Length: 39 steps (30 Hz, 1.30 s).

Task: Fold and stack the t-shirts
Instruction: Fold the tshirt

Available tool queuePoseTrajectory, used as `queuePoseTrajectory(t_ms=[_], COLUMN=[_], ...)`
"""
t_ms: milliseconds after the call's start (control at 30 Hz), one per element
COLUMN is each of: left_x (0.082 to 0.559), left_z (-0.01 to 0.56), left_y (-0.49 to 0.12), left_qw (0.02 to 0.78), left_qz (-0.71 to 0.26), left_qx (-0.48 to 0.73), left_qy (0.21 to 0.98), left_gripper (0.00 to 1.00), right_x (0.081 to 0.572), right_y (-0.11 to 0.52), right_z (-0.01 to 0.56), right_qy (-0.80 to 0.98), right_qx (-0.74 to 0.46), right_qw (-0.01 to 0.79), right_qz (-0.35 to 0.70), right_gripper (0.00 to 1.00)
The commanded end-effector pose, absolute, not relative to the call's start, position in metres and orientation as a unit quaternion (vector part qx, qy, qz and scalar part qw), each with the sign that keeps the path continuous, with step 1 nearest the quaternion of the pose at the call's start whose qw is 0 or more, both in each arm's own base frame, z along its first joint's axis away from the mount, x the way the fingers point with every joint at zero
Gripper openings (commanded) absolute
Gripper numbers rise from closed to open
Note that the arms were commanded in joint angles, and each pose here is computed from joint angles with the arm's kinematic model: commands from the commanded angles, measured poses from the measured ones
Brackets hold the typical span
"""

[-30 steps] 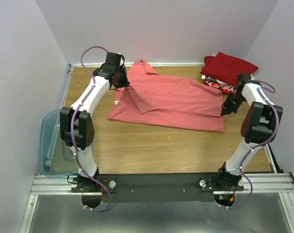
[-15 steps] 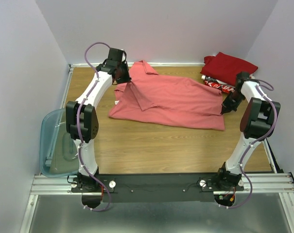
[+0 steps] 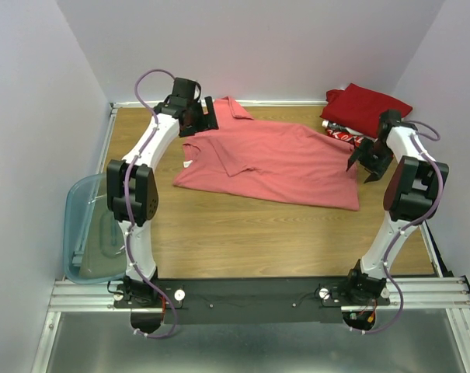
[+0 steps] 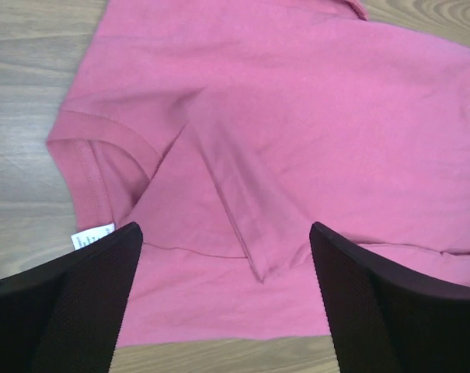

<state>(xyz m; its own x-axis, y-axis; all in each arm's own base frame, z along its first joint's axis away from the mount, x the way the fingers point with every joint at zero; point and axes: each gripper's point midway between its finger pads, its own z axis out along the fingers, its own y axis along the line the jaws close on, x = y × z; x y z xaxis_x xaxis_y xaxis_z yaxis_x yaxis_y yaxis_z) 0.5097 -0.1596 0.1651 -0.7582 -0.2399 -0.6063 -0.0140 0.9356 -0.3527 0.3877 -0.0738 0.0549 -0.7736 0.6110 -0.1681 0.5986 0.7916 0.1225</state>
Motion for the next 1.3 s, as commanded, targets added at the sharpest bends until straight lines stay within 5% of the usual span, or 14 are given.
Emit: queuePoseTrajectory(t_ms=[0, 367, 500, 1267], left_x=[0.504, 0.431, 0.410, 0.382], left_z=[0.158, 0.101, 0.089, 0.049], left_y=[-0.143, -0.112, -0.105, -0.079], left_qw=[0.343, 0.292, 0.282, 0.253], left_qz=[-0.132, -0.080, -0.069, -0.020], left_qx=[-0.077, -0.097, -0.100, -0.124], left_qy=[0.927, 0.948, 0.952, 0.959], left_gripper=[0.98, 0.94, 0.94, 0.79], right_x=[0.395, 0.325, 0.299, 0.279], right_y=[-0.083, -0.068, -0.061, -0.056], right_z=[0.077, 0.070, 0.057, 0.022], right_qy=[0.939, 0.947, 0.945, 0.942], right_qx=[0.316, 0.303, 0.315, 0.332], right_qw=[0.134, 0.106, 0.083, 0.052], right_qz=[0.024, 0.017, 0.018, 0.019], right_gripper=[0.84, 0.83, 0.74, 0.47])
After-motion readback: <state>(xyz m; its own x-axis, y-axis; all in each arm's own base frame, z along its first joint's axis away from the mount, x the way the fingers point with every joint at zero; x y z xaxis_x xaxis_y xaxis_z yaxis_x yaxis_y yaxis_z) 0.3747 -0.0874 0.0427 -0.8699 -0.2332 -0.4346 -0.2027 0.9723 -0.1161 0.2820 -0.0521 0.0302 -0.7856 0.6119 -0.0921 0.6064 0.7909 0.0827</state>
